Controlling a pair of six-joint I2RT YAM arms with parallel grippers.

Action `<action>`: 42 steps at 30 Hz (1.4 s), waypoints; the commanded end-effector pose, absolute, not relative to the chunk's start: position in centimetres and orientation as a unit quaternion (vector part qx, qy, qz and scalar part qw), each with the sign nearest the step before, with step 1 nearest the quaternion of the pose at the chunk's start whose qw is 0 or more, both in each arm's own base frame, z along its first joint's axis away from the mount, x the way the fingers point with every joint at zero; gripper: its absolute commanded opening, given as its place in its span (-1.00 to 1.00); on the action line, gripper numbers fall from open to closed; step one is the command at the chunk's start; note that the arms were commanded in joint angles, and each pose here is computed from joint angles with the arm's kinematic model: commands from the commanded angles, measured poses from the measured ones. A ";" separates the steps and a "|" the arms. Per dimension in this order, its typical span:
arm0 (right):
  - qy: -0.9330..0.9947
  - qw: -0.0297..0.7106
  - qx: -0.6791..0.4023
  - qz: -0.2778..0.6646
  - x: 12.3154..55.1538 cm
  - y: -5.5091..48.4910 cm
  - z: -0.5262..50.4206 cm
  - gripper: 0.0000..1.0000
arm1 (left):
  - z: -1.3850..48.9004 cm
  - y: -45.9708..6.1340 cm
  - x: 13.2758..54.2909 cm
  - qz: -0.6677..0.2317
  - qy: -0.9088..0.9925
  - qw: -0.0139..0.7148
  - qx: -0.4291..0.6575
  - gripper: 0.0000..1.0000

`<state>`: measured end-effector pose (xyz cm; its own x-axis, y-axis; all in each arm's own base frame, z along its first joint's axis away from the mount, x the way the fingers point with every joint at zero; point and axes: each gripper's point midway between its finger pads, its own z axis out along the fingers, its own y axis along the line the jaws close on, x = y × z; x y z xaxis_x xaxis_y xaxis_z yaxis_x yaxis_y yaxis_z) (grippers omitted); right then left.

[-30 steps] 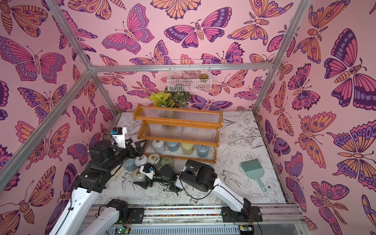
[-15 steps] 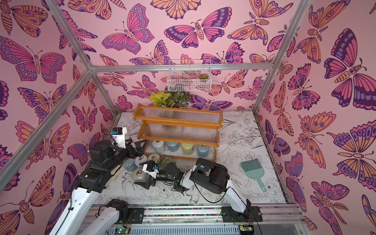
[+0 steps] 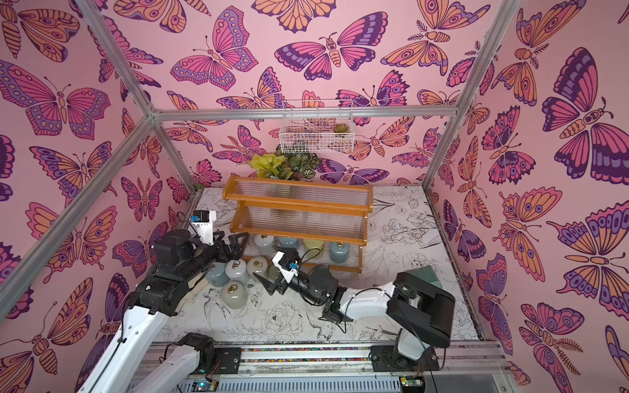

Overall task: Remove the tea canisters from the shelf
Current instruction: Pick up the tea canister from the shelf.

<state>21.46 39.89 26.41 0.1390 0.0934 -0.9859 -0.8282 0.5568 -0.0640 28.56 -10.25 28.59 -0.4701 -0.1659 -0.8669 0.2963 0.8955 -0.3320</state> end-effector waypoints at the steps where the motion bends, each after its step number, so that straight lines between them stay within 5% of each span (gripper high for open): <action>1: 0.634 0.678 -0.296 0.224 24.2 35.7 24.1 0.92 | 29.3 -11.5 28.5 -0.250 0.819 0.513 0.057 1.00; 18: 0.735 0.666 -0.104 0.079 24.8 20.7 14.8 0.89 | 28.3 -19.3 27.2 -0.331 0.791 0.485 0.170 1.00; 29: 0.747 0.661 -0.023 0.068 27.6 17.3 12.9 0.94 | 28.2 -21.6 26.6 -0.361 0.766 0.489 0.210 1.00; 42: 0.750 0.655 -0.046 0.080 30.7 18.5 11.7 0.94 | 28.2 -22.0 27.2 -0.357 0.764 0.492 0.217 1.00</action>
<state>29.88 17.20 10.74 -0.1751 0.0047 -0.9845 -0.1343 0.9905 0.0286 27.36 -21.51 27.76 -0.4516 -0.0342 -0.8916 0.6515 0.6702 -0.3556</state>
